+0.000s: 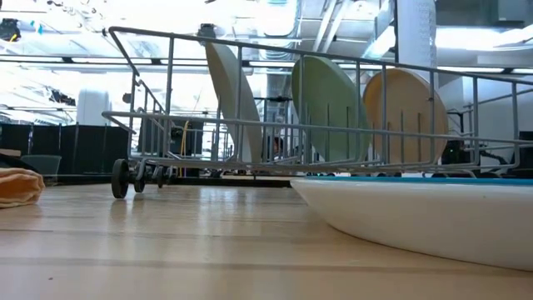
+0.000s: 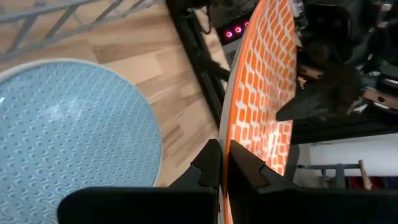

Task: Sort dishes
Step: Put the orange patterned plate in the dish rack

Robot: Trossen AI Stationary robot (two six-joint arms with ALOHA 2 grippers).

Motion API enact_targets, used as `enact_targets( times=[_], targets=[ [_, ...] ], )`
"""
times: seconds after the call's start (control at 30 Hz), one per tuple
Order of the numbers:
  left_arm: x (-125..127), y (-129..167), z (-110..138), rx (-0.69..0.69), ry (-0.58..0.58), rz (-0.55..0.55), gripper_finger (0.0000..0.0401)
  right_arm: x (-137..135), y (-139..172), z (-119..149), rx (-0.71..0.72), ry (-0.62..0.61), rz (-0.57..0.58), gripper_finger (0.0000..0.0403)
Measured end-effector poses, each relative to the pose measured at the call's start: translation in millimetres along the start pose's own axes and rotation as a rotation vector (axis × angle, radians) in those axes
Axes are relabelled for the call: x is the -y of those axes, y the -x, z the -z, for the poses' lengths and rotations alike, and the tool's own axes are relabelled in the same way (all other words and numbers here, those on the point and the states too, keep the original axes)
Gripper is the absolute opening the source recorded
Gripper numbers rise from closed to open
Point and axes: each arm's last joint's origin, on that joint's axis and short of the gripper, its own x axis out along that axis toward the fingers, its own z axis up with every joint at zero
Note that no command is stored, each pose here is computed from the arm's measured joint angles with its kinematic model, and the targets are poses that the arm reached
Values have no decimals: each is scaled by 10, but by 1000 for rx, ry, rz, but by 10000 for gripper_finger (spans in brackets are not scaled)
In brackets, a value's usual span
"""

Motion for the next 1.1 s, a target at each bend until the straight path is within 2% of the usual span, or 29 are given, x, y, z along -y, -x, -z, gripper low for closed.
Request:
enact_targets(
  times=[0.2, 0.23, 0.47, 0.57, 0.7, 0.73, 0.8, 0.93, 1.1],
  targets=[
    [19, 54, -192, 14, -17, -23, 13, -57, 0, -24, 20, 12, -44, 35],
    [41, 81, -240, 16, -12, -14, 22, -67, 4, -30, 36, 6, -52, 26],
    [84, 292, -490, 36, -18, -54, 100, -166, 58, -134, 126, 20, -111, 26],
    [129, 534, -649, 28, -60, -72, 121, -254, 136, -229, 152, 32, -140, 26],
    [195, 1041, -980, 48, -139, -80, 132, -402, 246, -412, 197, 75, -174, 26],
    [228, 1183, -1079, 64, -138, -58, 132, -444, 285, -462, 207, 107, -183, 26],
    [204, 1424, -1248, 102, -150, -84, 133, -528, 352, -578, 238, 225, -187, 26],
    [153, 1853, -1506, 210, -148, -109, 134, -725, 449, -832, 354, 547, -147, 26],
    [104, 2128, -1663, 271, -138, -113, 134, -995, 612, -1156, 499, 935, -60, 26]
  ],
)
